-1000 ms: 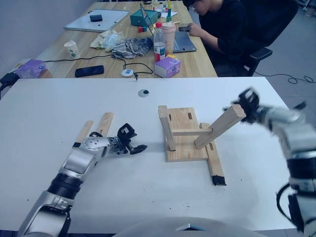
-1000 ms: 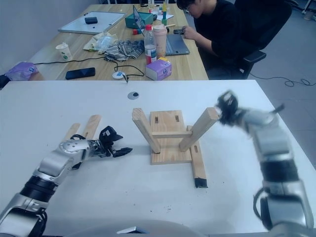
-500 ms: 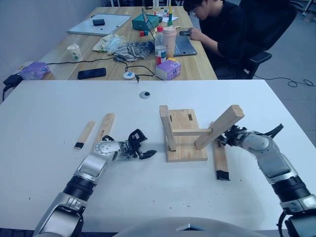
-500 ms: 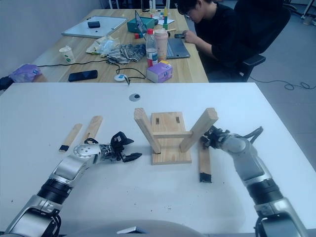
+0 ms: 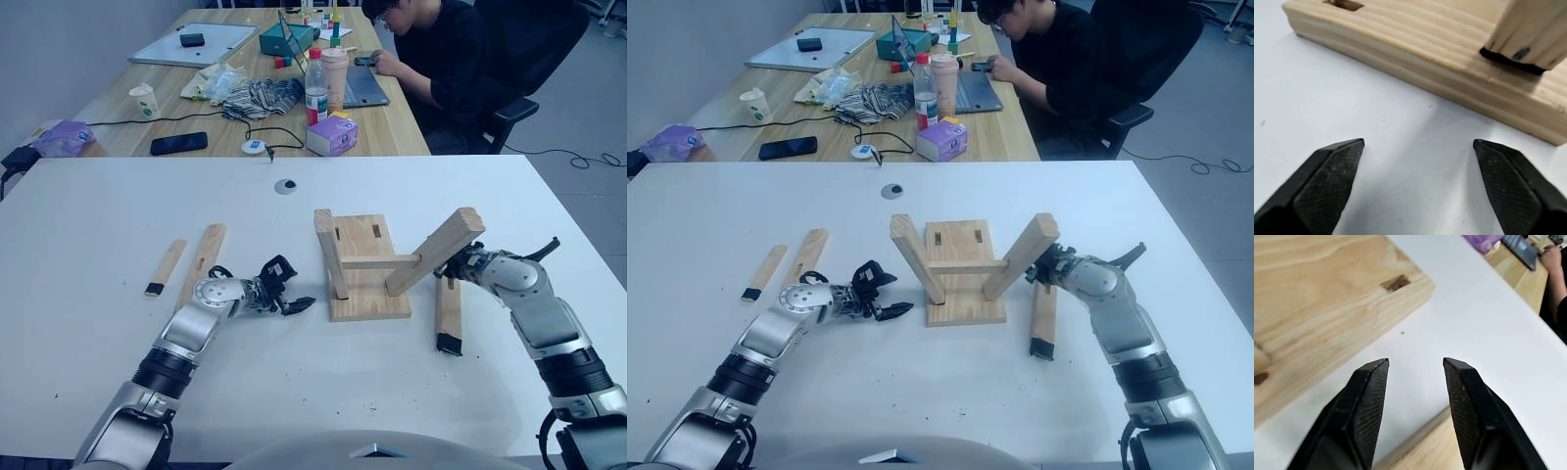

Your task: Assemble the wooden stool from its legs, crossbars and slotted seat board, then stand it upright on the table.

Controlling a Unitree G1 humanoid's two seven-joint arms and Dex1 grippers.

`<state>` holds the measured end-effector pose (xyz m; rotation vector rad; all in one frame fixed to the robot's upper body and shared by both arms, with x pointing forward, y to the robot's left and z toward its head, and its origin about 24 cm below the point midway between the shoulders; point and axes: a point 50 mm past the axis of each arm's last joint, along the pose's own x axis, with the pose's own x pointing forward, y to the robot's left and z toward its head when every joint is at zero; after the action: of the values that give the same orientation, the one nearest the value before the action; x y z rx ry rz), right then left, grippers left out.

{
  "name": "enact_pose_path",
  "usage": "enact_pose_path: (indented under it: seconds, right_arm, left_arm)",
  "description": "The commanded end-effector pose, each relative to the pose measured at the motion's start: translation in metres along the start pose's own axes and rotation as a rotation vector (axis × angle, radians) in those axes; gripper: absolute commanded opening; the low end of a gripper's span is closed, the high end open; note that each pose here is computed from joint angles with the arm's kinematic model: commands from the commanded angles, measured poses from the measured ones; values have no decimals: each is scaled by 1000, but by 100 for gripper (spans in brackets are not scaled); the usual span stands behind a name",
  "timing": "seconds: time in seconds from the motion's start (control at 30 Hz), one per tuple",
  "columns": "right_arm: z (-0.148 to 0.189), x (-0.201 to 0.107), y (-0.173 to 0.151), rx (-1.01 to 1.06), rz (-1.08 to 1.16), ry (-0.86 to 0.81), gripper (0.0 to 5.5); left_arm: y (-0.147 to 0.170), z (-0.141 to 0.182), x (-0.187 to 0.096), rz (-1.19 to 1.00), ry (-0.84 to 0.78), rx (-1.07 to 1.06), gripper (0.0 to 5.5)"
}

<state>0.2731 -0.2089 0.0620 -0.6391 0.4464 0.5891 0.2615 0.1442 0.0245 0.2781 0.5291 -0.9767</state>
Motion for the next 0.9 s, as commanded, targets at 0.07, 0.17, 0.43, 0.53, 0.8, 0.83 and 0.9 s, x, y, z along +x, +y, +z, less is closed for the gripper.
enact_pose_path:
  seconds: [0.07,0.17,0.43,0.53,0.8,0.83,0.9]
  right_arm:
    - [0,27,27,19,95,-11,204]
    - [24,55,33,96,126,-148,204]
    - [51,99,-5,138,-61,-212,204]
    - [15,90,-24,55,-123,-54,204]
    - [-24,50,-36,237,-183,-107,204]
    - [-19,43,-32,272,-164,-158,204]
    - [-9,21,-22,257,-136,-213,204]
  left_arm:
    - [-3,-4,14,-25,40,23,412]
    - [-5,-7,19,-41,52,32,412]
    - [-26,-16,9,-216,112,118,412]
    - [-19,-11,-13,-244,112,139,412]
    - [61,28,-64,38,40,149,412]
    - [75,39,-65,125,-5,136,412]
    - [106,58,-63,332,-98,106,412]
